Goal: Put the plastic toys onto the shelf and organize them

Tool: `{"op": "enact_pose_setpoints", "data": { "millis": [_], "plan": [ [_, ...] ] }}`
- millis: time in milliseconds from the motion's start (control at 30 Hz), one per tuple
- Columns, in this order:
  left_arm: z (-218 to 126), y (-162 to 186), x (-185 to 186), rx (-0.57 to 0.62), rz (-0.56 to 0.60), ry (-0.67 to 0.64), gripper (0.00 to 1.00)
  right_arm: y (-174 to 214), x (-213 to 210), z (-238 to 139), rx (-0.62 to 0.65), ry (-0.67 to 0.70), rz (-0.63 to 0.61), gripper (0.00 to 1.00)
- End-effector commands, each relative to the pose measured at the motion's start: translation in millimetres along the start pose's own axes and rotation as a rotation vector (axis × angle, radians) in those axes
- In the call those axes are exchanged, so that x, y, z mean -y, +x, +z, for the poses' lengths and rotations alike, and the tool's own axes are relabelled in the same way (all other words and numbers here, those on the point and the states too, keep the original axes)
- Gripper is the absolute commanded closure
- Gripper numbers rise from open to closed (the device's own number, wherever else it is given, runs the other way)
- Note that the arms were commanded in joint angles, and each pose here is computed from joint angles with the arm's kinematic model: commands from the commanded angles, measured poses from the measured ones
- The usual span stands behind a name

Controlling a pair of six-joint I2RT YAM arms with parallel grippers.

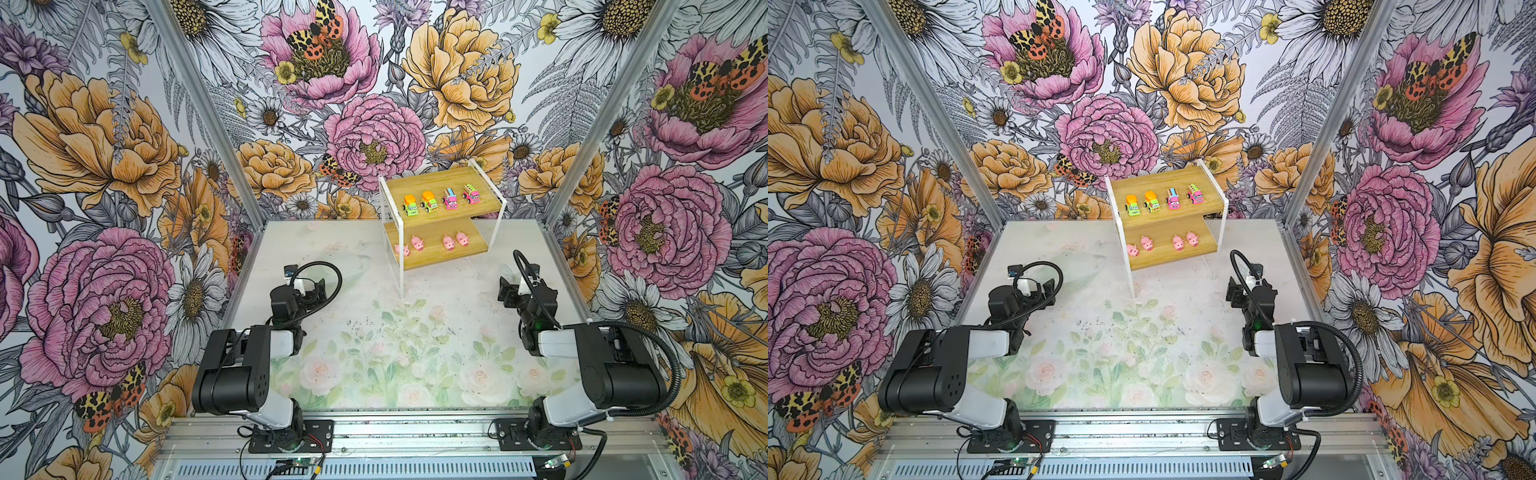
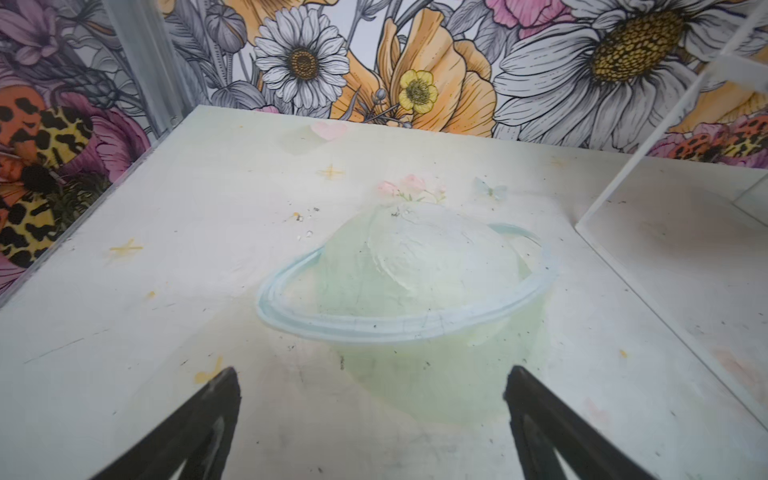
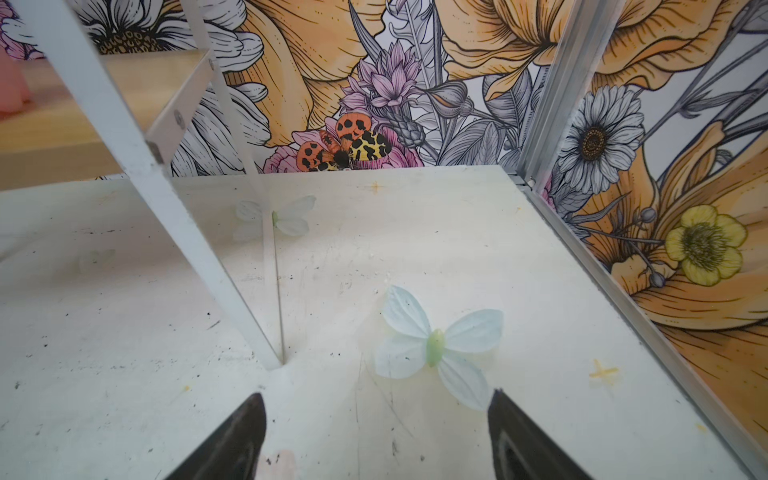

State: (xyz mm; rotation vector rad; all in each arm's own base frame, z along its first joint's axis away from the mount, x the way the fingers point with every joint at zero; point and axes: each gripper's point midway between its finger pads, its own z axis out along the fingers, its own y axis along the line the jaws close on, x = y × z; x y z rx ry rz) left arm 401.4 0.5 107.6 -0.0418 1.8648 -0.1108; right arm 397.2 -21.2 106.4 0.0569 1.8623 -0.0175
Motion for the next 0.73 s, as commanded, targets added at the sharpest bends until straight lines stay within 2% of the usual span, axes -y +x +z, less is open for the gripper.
{"op": "enact_pose_setpoints", "data": {
  "millis": [0, 67, 200, 467, 700],
  "plan": [
    [-2, -21, -2, 0.095, 0.033, 0.011, 0.01, -7, -1, 4, 0.015, -0.006, 0.002, 0.14],
    [-2, -23, -1, 0.109, 0.04, 0.004, 0.01, -7, 6, 1, 0.024, 0.039, 0.014, 0.01],
    [-2, -22, -2, 0.105, 0.038, 0.005, 0.01, -8, 18, -5, 0.059, 0.119, 0.042, 0.01],
    [-1, -22, -2, 0.105, 0.035, 0.002, 0.01, -7, -1, 3, 0.016, 0.075, -0.04, 0.0],
    [-1, -23, -10, 0.108, 0.021, -0.061, 0.01, -7, -2, 4, 0.013, 0.064, -0.036, 0.0]
  ]
}}
